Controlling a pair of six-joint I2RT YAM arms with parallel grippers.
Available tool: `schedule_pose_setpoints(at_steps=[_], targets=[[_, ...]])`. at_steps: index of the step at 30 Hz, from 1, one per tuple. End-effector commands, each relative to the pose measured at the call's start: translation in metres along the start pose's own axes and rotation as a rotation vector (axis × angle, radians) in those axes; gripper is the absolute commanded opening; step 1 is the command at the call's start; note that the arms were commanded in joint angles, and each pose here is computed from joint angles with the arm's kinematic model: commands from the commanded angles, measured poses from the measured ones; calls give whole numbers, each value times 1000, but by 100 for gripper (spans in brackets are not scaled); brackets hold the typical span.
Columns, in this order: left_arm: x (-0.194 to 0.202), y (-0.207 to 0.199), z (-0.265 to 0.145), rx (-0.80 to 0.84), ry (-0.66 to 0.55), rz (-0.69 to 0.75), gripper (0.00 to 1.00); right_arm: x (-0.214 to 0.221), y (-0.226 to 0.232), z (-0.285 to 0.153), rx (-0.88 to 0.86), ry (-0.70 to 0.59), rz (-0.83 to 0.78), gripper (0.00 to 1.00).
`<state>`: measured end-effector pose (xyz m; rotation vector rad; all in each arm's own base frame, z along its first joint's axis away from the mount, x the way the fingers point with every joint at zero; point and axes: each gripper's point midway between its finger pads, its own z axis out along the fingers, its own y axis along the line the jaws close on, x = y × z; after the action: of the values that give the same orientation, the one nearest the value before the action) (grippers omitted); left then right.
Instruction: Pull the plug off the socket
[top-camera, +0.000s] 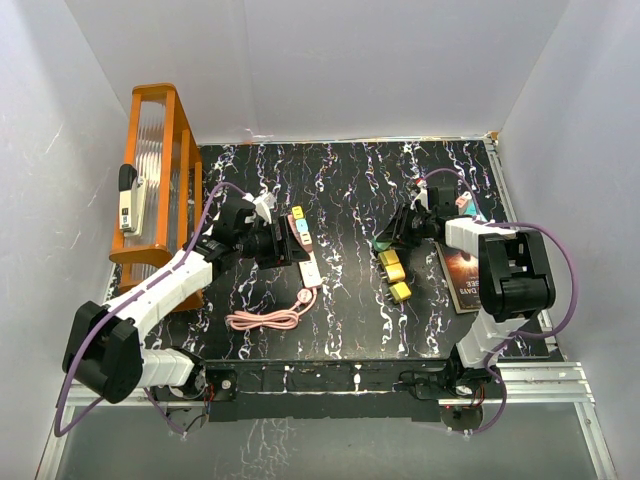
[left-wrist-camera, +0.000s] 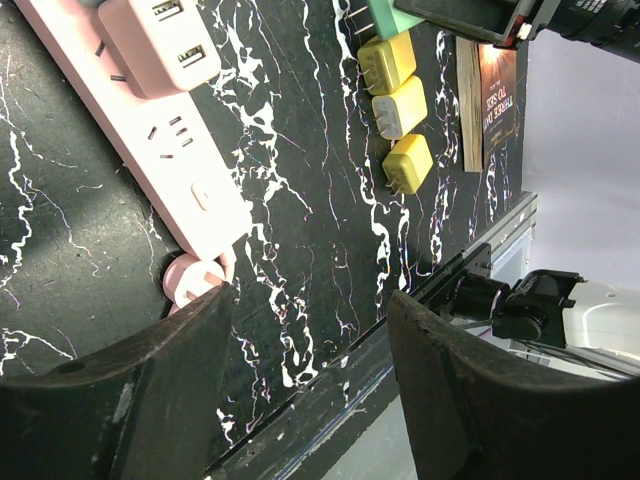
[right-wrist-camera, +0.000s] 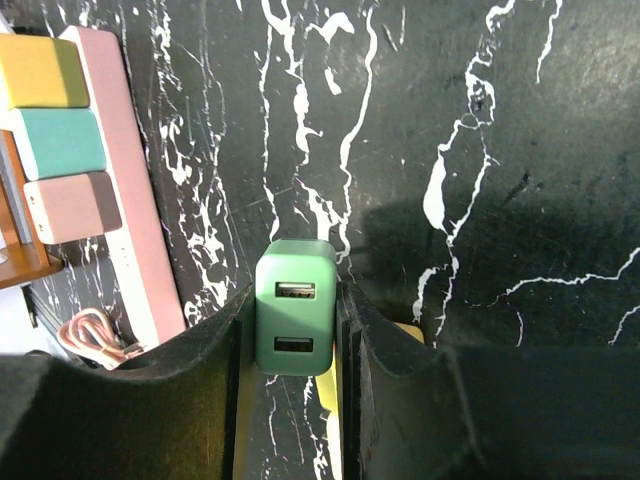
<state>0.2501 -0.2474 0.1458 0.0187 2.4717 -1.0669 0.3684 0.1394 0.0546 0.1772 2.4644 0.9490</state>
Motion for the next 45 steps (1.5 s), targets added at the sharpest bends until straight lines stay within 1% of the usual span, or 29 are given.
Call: schedule_pose_setpoints(at_steps=[1, 6, 9, 11, 14, 18, 21, 24, 26, 27, 33, 35, 45], targets=[[-7, -20, -13, 48, -18, 29, 66, -14, -1, 1, 3, -42, -51, 16], [-4, -18, -19, 34, -23, 39, 69, -15, -5, 2, 25, -45, -52, 19], [-3, -16, -20, 23, -27, 37, 71, -14, -9, 2, 44, -46, -51, 26], [-3, -16, -21, 26, -27, 34, 72, -15, -9, 0, 52, -50, -55, 33], [-5, -19, -22, 34, -37, 41, 75, -16, -9, -1, 57, -58, -58, 42], [-7, -21, -24, 30, -40, 42, 79, -20, -10, -6, 86, -66, -62, 45], [-8, -23, -24, 40, -47, 53, 81, -24, -10, -11, 104, -94, -73, 50], [-10, -20, -25, 20, -56, 50, 87, -27, -9, -16, 123, -110, -82, 51], [-13, -21, -25, 21, -60, 55, 94, -30, -7, -21, 128, -127, -91, 55], [-14, -22, -25, 21, -65, 60, 96, -31, -6, -23, 133, -136, -95, 57], [-15, -22, -27, 15, -72, 66, 97, -39, 2, -33, 133, -178, -111, 67], [-13, -21, -28, 14, -66, 69, 97, -42, 6, -35, 127, -189, -112, 70], [-8, -14, -39, -23, -75, 115, 98, -51, 34, -42, 89, -213, -146, 76]])
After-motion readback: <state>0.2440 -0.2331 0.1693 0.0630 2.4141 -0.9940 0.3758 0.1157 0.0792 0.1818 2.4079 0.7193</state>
